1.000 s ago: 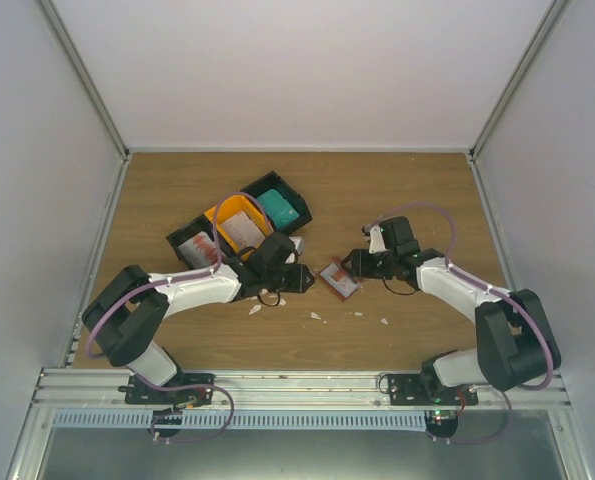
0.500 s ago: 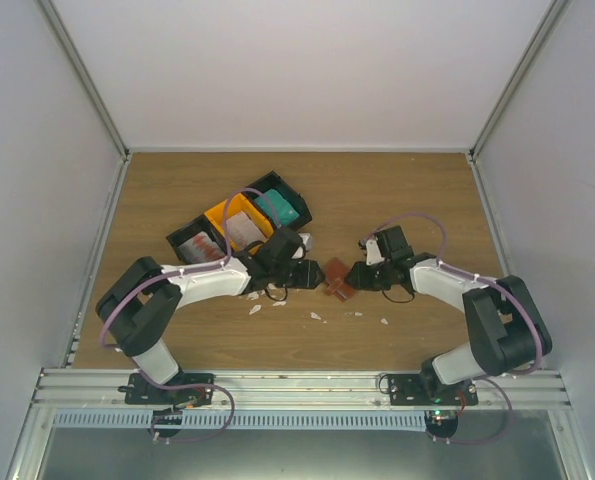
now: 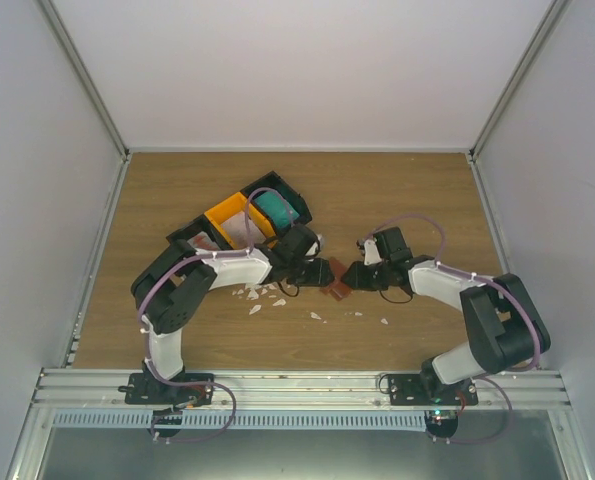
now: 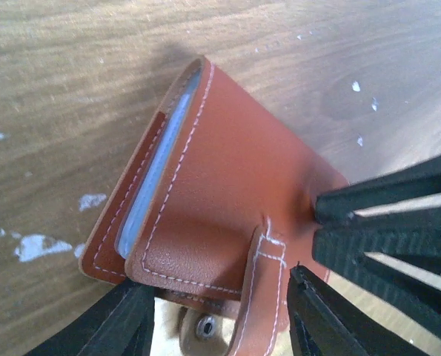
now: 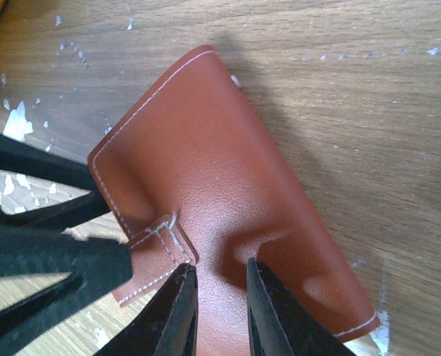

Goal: Put the credit cards into the card holder
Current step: Close the card holder at the center of the board, then turn over the card holder at the center of the board.

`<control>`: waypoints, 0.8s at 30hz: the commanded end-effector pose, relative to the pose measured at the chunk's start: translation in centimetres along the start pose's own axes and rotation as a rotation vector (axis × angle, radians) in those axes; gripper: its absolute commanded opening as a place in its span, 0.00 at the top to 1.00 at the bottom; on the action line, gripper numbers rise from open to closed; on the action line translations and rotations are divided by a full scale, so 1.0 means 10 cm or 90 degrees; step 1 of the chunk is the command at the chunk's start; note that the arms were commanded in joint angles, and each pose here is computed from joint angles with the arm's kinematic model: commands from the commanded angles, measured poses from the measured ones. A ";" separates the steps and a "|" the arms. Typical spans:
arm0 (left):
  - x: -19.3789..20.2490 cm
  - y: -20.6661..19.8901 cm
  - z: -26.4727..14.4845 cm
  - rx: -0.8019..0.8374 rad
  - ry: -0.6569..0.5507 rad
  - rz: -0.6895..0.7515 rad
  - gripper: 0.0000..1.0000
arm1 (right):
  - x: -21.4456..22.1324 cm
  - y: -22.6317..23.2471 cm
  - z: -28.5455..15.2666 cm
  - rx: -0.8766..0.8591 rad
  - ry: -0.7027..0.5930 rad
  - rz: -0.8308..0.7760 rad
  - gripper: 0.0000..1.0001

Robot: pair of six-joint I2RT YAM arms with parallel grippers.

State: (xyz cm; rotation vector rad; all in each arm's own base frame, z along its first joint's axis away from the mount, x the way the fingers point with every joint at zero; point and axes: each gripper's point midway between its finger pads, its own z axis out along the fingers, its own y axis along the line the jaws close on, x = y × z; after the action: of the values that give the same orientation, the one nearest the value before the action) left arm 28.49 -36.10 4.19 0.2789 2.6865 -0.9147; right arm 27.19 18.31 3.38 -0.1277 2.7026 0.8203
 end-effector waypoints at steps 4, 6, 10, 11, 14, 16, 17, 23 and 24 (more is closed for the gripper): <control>-0.11 0.18 0.13 -0.074 -0.018 -0.012 0.59 | 0.41 -0.01 0.13 -0.014 0.064 0.055 0.79; -0.10 0.24 0.15 -0.094 -0.010 -0.010 0.65 | 0.38 0.02 0.10 -0.018 0.053 0.051 0.79; -0.03 0.39 0.19 -0.138 0.009 -0.004 0.76 | 0.16 0.10 -0.03 -0.011 0.006 0.027 0.77; -0.01 0.42 0.19 -0.148 0.013 0.000 0.78 | 0.10 0.11 -0.07 -0.004 -0.007 0.021 0.76; 0.07 0.54 0.21 -0.174 0.031 0.011 0.83 | -0.07 0.05 -0.15 0.022 -0.040 0.021 0.70; 0.11 0.59 0.22 -0.181 0.040 0.016 0.85 | -0.16 -0.01 -0.20 0.035 -0.060 0.029 0.66; 0.13 0.61 0.23 -0.183 0.044 0.018 0.86 | -0.19 -0.05 -0.22 0.042 -0.067 0.035 0.64; 0.23 0.71 0.26 -0.189 0.058 0.021 0.88 | -0.09 -0.13 -0.13 0.027 -0.048 0.060 0.58; 0.24 0.72 0.26 -0.189 0.060 0.020 0.88 | -0.06 -0.11 -0.10 0.015 -0.040 0.063 0.57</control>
State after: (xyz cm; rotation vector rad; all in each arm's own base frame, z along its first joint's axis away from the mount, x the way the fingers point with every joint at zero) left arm 31.08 -35.83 2.97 0.2864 2.6829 -0.7242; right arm 28.03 16.67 4.64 0.0200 2.6580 0.7655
